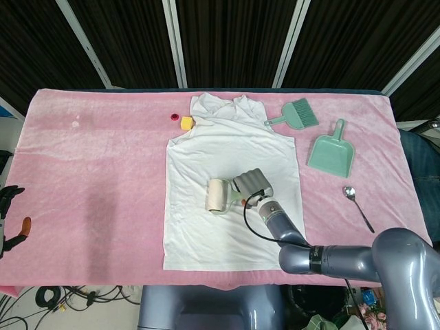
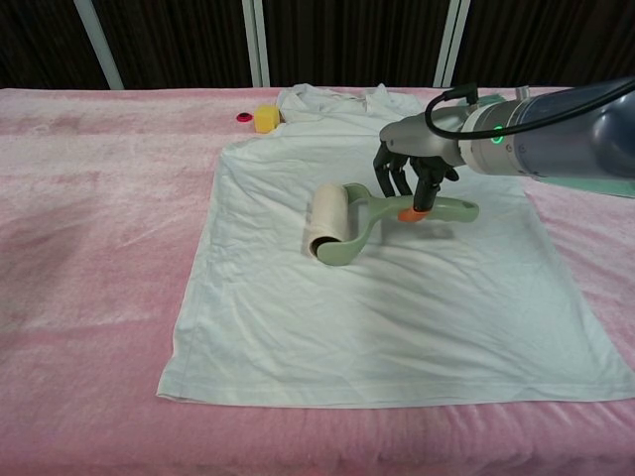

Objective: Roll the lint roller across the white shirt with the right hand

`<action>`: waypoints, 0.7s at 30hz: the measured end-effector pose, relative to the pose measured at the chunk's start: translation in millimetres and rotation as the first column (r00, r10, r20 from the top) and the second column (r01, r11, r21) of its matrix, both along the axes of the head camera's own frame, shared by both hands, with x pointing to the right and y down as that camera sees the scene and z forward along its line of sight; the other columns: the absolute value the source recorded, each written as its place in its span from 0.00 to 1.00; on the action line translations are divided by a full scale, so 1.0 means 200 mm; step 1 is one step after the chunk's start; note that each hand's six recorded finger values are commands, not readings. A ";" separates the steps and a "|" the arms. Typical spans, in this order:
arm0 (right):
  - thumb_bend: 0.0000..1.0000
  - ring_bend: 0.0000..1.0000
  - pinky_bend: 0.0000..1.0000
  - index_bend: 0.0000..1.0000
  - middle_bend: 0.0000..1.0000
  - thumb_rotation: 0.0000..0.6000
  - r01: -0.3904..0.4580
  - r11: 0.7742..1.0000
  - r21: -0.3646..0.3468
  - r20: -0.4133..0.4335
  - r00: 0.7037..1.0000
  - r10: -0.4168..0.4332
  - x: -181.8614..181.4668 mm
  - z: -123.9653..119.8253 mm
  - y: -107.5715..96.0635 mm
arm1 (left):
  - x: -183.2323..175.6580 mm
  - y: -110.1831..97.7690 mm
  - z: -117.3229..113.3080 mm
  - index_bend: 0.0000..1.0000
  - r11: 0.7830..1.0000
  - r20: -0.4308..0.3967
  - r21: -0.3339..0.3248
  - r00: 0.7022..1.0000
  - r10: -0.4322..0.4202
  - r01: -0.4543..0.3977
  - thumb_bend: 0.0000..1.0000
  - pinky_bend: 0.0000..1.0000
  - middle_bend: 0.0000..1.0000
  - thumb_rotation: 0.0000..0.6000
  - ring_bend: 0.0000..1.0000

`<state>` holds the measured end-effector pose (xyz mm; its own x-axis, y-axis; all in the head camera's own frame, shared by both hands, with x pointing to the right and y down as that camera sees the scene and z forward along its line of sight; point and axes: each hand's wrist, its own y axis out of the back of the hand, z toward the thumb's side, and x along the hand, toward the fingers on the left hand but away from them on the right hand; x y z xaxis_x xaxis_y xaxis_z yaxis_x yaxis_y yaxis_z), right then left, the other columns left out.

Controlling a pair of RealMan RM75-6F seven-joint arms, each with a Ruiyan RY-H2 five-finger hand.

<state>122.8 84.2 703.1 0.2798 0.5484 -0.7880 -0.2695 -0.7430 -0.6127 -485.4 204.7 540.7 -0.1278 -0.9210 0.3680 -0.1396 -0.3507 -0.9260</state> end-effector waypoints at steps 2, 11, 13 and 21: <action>0.51 0.66 0.72 0.74 0.67 1.00 -0.001 1.000 0.002 -0.008 1.000 0.001 0.02 -0.01 -0.01 | 0.00 0.00 0.00 0.21 1.000 0.000 0.002 1.000 -0.002 0.002 0.42 0.06 0.18 1.00 0.05; 0.52 0.66 0.72 0.74 0.67 1.00 -0.014 1.000 0.005 -0.049 0.999 0.014 0.17 -0.06 -0.01 | -0.01 0.00 0.00 0.21 1.000 0.000 0.000 1.000 -0.008 0.008 0.42 0.06 0.18 1.00 0.05; 0.52 0.66 0.72 0.74 0.67 1.00 -0.019 1.000 0.002 -0.063 0.998 0.019 0.21 -0.07 -0.01 | 0.00 0.00 0.00 0.21 1.000 0.000 0.000 1.000 -0.006 0.006 0.42 0.06 0.18 1.00 0.05; 0.52 0.66 0.72 0.74 0.67 1.00 -0.063 0.998 -0.007 -0.105 0.993 0.062 0.39 -0.10 0.00 | 0.00 0.00 -0.01 0.21 1.000 0.004 0.005 1.000 -0.006 0.006 0.42 0.06 0.18 1.00 0.05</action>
